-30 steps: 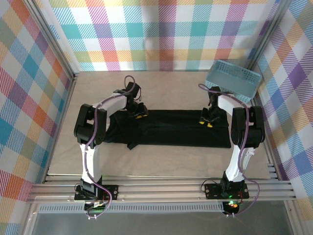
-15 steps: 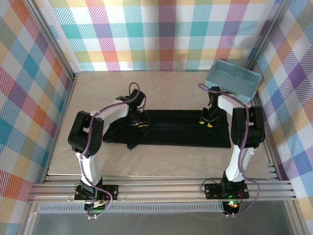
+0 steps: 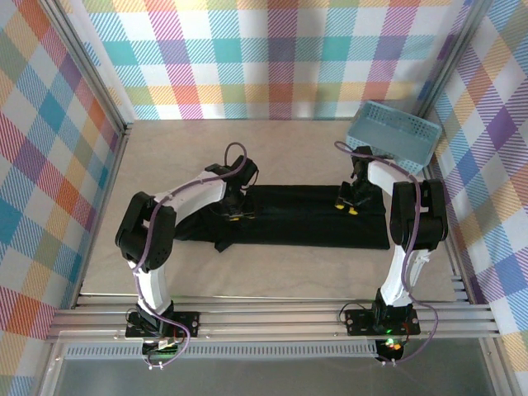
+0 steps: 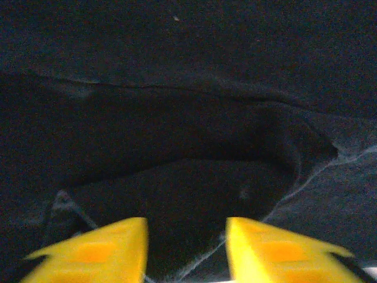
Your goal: Fold and stack the t-shirts
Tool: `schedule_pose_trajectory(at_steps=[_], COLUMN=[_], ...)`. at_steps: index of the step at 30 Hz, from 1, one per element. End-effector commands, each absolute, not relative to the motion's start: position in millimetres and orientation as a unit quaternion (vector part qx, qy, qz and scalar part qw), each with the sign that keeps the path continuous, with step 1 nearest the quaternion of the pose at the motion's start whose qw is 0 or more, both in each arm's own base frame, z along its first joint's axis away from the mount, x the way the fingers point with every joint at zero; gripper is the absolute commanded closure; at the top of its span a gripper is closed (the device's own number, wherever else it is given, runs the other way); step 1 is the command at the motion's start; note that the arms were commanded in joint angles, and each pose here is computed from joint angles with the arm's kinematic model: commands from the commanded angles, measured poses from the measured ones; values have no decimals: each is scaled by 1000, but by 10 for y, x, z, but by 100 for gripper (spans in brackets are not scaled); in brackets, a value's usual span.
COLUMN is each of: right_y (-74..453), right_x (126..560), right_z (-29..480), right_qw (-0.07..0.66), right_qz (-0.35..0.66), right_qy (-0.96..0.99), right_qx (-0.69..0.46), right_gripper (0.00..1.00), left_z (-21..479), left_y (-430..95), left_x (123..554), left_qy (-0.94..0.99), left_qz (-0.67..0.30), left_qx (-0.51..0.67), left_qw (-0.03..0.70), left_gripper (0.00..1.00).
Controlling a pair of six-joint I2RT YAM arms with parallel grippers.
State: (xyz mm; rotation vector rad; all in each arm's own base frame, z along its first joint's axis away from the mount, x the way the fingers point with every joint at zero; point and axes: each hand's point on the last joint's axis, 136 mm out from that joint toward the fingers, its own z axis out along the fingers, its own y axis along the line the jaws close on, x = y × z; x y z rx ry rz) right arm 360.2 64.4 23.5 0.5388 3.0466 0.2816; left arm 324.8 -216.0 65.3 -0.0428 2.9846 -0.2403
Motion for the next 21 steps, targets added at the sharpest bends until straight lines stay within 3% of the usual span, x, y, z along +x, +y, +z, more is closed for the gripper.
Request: schedule_pose_trajectory(at_steps=[1, 10, 17, 21], right_y=[692, 691, 692, 693], right_x=[3562, 3556, 3535, 3540], right_z=[317, 313, 295, 297], right_qw=[23, 21, 16, 16], right_qz=[103, 102, 102, 102], right_qy=[980, 980, 979, 979], right_qx=[166, 168, 173, 174], right_gripper=[66, 67, 66, 66], left_z=[954, 851, 672, 626], left_y=[-2022, -2290, -2249, -2207], left_x=[3294, 3102, 3143, 3215], left_qy=[991, 959, 939, 933], left_qz=[-50, -2, 71, 104], left_qx=[19, 232, 288, 295], left_qw=[123, 162, 171, 176], left_gripper=[49, 45, 48, 63])
